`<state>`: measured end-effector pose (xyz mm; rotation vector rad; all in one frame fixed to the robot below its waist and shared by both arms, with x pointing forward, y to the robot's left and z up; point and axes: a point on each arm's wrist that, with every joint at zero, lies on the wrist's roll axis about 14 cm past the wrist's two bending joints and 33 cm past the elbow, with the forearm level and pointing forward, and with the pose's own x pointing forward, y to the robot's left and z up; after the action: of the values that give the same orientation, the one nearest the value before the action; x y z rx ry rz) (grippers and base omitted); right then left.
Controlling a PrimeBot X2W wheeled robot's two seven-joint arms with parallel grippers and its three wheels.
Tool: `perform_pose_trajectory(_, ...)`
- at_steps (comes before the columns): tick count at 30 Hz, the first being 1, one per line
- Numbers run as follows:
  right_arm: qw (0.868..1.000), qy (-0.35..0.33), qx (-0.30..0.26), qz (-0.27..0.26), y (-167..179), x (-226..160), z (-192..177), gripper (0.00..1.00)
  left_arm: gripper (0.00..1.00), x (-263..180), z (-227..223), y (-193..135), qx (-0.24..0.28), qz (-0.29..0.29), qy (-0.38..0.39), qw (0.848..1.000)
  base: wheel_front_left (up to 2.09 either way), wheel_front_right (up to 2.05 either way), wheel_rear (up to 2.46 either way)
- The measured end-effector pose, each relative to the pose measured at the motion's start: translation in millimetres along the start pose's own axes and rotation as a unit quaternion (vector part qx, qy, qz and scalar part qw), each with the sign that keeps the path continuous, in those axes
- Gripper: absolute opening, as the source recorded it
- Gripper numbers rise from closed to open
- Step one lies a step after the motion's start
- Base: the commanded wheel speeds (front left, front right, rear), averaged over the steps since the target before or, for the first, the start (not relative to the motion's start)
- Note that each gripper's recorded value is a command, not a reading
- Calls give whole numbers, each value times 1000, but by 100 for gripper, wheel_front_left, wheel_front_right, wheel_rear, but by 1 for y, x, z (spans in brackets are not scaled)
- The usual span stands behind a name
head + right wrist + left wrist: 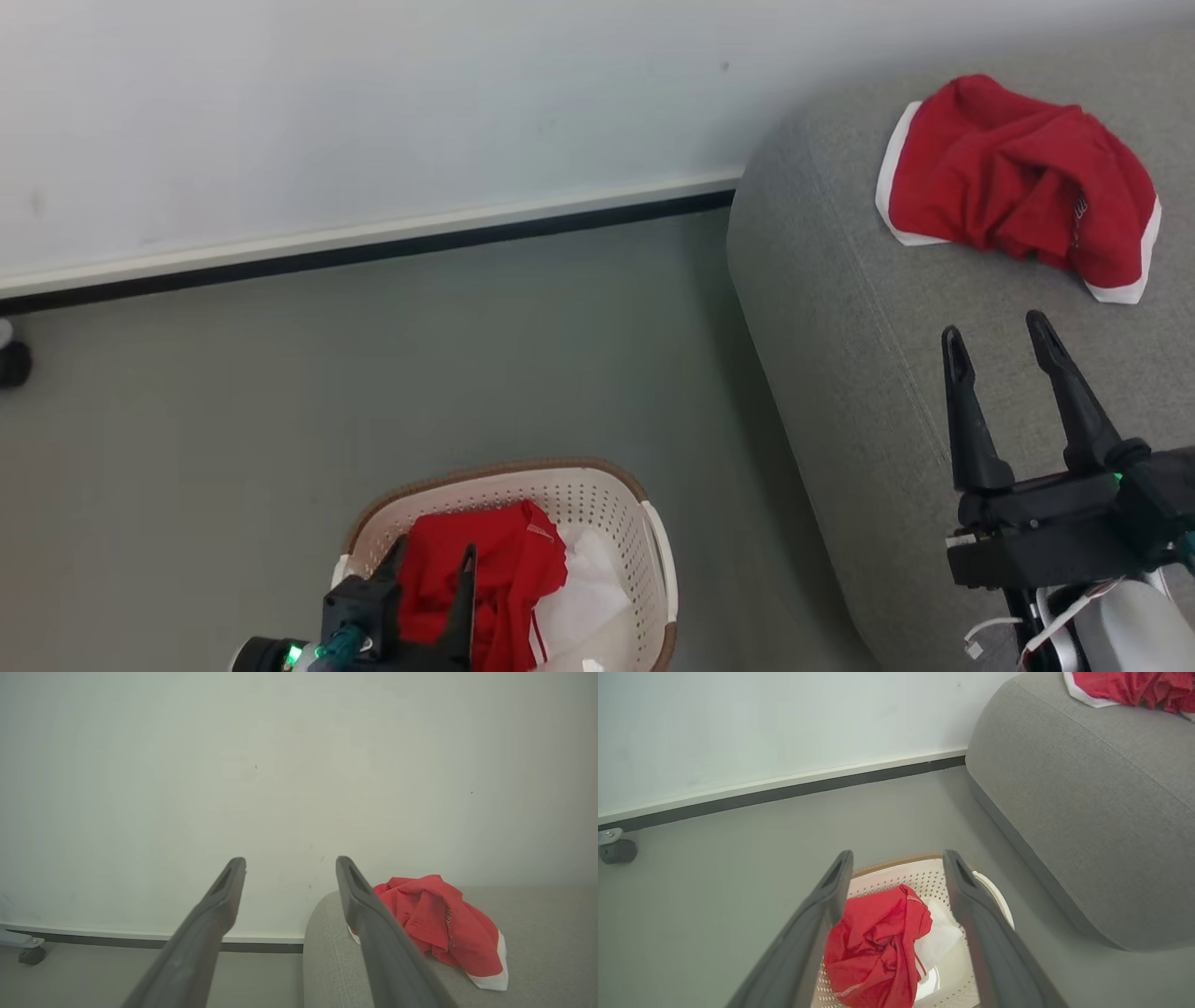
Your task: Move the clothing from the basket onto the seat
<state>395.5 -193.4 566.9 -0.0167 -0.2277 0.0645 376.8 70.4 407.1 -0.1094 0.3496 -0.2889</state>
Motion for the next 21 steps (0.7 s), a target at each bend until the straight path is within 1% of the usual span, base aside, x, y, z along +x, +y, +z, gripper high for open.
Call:
perform_pose_trajectory(5, 1000, 4, -5, -12, -10, 14, -7, 100, 100, 22, -28, -15, 12, -31, 56, 998, 0, 0, 0)
perform_pose_trajectory(10, 1000, 7, -14, -23, -21, 31, -13, 100, 100, 45, -53, -30, 15, -57, 106, 993, 0, 0, 0)
perform_pose_trajectory(14, 999, 9, -21, -24, -26, 49, -21, 100, 100, 61, -84, -31, 18, -61, 160, 985, 0, 0, 0)
perform_pose_trajectory(21, 1000, -12, -26, -11, -21, 86, -22, 100, 100, 78, -127, -28, 26, -64, 225, 972, 0, 0, 0)
